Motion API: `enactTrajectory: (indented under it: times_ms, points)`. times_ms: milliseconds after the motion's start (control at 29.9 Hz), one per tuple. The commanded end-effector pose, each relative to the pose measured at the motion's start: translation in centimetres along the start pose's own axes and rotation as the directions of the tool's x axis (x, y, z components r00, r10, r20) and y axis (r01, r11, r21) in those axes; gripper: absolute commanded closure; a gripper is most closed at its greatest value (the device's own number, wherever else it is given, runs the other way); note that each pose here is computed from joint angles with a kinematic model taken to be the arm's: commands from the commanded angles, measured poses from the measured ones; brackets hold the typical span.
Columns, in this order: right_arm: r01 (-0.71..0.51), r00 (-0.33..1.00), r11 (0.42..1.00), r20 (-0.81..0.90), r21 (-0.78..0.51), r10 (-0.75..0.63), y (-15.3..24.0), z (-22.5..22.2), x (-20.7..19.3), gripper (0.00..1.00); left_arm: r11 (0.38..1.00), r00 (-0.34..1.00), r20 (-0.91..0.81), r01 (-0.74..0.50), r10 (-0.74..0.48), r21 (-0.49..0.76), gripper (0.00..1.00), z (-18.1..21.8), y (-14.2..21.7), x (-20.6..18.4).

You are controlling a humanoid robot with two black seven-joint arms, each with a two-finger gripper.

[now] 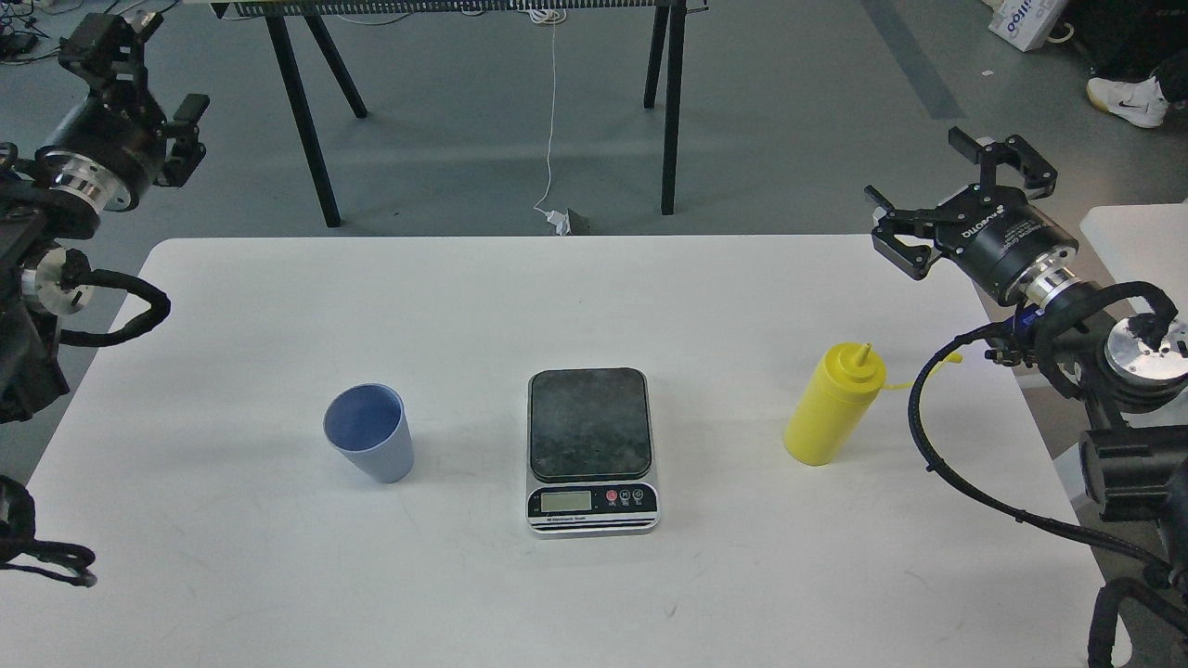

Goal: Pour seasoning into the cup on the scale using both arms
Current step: 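Raise the left gripper and swing it toward the blue cup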

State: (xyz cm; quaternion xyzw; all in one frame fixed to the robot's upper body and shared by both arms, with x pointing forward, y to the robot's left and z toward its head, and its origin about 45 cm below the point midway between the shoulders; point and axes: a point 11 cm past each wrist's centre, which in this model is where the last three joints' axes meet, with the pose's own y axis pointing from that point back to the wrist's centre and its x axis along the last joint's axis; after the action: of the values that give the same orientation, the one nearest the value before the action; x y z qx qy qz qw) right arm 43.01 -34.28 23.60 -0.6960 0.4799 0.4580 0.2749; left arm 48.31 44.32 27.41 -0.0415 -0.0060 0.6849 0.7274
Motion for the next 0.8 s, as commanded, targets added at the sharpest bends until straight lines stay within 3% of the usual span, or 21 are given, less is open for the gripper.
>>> enactTrajectory:
  times_ms: [0,201,435,669,770]
  points:
    - [0.001,1.000,1.000,0.002,-0.001,-0.001,-0.1,0.1,0.0,0.01,1.000,0.999,-0.031,-0.024,0.023,-0.014,0.07,-0.1,0.3,0.5]
    - [-0.001,1.000,1.000,0.001,0.003,0.001,0.1,-0.1,0.1,0.01,0.999,0.999,-0.041,-0.022,0.021,-0.031,0.00,0.5,-0.1,0.2]
    - [0.005,1.000,1.000,0.004,0.009,-0.005,0.1,-0.2,0.0,0.01,1.000,1.000,-0.028,-0.010,0.010,-0.009,0.00,-0.3,0.0,-0.2]
    - [0.011,1.000,1.000,0.005,0.019,-0.012,0.2,-0.6,-0.2,0.01,1.000,1.000,-0.004,-0.027,0.027,-0.001,0.00,0.0,0.5,1.0]
    - [0.013,1.000,1.000,0.008,0.025,-0.014,0.3,-0.7,-0.2,0.01,0.999,0.994,0.102,-0.029,0.026,0.029,0.00,1.1,1.2,3.1]
